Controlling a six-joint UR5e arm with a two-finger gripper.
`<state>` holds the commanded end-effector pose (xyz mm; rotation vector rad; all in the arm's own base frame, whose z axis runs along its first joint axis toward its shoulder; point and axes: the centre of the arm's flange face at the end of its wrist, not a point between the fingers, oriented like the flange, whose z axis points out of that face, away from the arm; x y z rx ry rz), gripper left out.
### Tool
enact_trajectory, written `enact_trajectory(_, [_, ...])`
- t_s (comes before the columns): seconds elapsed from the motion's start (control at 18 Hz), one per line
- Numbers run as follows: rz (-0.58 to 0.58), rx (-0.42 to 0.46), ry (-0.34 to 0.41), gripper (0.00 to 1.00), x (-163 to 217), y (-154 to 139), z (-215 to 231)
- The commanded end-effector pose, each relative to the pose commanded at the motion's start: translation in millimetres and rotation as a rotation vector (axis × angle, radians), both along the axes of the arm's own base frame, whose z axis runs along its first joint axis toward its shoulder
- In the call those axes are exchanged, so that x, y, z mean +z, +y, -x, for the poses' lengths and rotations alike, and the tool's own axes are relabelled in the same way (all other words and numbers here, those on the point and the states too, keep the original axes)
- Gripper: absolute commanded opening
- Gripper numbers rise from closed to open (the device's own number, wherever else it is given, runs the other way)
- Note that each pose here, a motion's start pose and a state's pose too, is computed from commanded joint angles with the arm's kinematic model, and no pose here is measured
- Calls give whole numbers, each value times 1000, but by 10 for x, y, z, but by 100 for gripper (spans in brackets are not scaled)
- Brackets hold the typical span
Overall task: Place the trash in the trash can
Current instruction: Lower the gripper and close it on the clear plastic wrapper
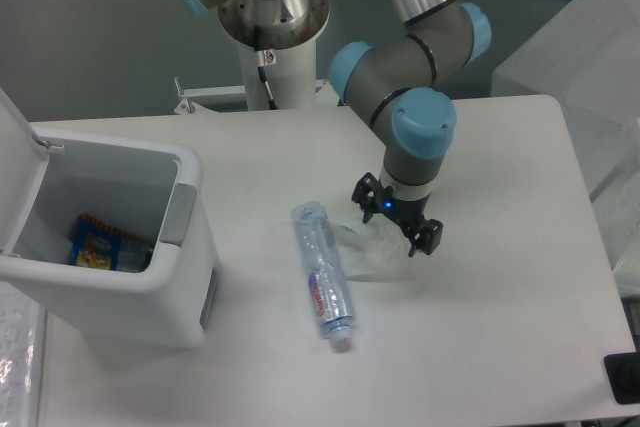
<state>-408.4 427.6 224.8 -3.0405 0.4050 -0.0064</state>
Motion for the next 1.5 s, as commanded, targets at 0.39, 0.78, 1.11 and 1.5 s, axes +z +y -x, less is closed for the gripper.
enact_trajectory(0.39, [2, -3, -6, 82, -53, 26, 37])
enact_trajectory(0.78, [-11, 0, 10, 0, 65, 26, 165])
enact_trajectory(1.11, [-28, 9, 22, 0, 148, 69, 220])
enact_trajectory(1.5, [-39, 16, 37, 0, 230, 77, 283])
